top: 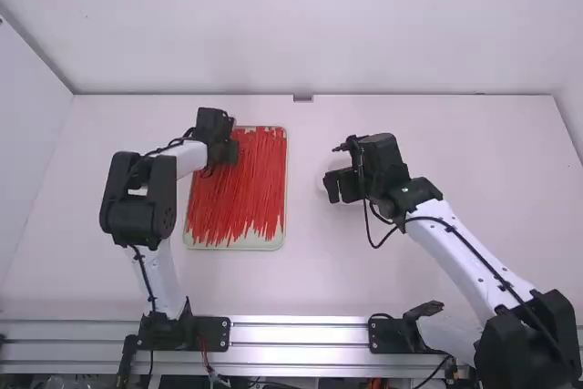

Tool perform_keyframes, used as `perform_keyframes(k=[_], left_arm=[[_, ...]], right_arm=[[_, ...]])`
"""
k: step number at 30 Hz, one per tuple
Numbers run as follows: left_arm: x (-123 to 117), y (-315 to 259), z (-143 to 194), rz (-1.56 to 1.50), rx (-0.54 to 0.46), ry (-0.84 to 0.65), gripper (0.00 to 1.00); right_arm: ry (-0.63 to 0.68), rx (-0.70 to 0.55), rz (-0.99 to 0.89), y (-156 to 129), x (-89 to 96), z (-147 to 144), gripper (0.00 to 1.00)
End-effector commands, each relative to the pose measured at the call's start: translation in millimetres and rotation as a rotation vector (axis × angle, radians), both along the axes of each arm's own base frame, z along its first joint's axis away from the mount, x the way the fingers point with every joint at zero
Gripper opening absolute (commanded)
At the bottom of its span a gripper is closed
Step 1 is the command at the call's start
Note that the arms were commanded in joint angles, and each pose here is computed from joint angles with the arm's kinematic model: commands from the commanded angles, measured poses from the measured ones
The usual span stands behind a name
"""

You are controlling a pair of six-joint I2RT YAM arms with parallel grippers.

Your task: Fasten the cable tie

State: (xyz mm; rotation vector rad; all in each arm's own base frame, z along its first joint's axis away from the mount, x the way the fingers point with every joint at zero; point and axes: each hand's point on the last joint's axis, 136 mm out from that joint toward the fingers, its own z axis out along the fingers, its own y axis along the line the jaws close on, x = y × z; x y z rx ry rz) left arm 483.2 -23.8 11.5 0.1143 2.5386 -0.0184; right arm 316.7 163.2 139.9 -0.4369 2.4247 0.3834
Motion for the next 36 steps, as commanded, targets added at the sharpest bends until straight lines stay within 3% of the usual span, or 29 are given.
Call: perform_keyframes(k=[1, 5, 15, 36], left_arm=[[10, -1, 29, 0.010, -0.008, -0.062, 0.36], [11, 0, 29, 0.017, -0.011, -0.064, 0.41], [5, 7, 20, 0.035, 0.015, -0.054, 0.22], [-1, -2, 7, -0.009, -0.026, -0.084, 0.21]], right_arm=[[0.003, -0.001, 0.000, 1, 0.4, -1, 0.98], [0.003, -0.001, 0.000, 1, 0.4, -1, 0.98], [0.007, -0.002, 0.003, 2, -0.9, -2, 0.98], [0.007, -0.002, 0.000, 1, -0.3, -2, 0.98]])
